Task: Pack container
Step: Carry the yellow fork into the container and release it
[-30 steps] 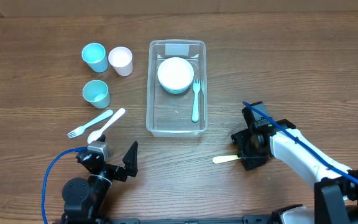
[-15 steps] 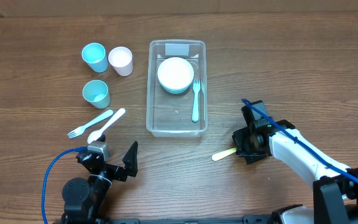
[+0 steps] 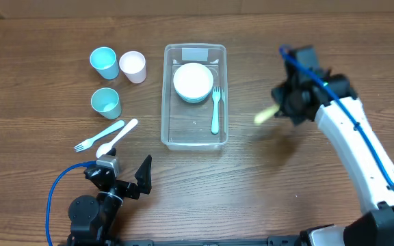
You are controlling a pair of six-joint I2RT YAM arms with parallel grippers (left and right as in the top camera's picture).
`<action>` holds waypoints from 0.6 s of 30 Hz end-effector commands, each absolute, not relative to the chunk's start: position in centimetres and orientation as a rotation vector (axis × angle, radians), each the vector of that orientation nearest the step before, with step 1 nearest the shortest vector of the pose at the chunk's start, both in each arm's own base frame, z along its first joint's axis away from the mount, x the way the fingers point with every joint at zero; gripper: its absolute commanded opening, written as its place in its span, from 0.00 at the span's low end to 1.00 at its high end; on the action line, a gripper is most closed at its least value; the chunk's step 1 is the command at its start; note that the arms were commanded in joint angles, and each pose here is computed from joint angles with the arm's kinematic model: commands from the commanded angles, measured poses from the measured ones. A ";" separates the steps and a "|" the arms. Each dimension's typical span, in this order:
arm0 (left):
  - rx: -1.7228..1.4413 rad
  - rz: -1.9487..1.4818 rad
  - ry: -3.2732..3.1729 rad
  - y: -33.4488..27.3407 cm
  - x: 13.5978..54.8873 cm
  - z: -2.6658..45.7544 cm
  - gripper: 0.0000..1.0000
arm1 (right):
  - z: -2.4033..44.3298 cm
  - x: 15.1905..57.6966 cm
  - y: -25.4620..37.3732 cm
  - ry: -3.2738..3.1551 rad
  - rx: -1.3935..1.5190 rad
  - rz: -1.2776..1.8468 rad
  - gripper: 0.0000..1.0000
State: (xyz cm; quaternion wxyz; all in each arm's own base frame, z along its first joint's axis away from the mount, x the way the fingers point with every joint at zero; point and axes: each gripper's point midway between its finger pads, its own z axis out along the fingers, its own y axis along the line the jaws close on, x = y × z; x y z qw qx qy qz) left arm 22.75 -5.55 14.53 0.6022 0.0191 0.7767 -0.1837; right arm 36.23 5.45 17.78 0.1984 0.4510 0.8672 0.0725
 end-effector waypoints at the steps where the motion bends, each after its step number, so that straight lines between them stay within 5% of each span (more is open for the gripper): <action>1: 0.038 -0.442 1.795 -5.6 22.7 14.6 1.00 | 26.0 39.4 5.5 2.348 0.870 0.204 0.04; 6: 0.038 -0.442 1.795 -5.6 22.7 14.6 1.00 | 29.0 40.1 13.0 2.393 0.236 0.317 0.04; 11: 0.038 -0.442 1.795 -5.6 22.7 14.6 1.00 | 29.5 41.2 15.0 2.345 0.183 0.359 0.04; 18: 0.037 -0.442 1.795 -5.6 22.7 14.6 1.00 | 23.5 40.4 17.3 2.544 -0.090 0.373 0.04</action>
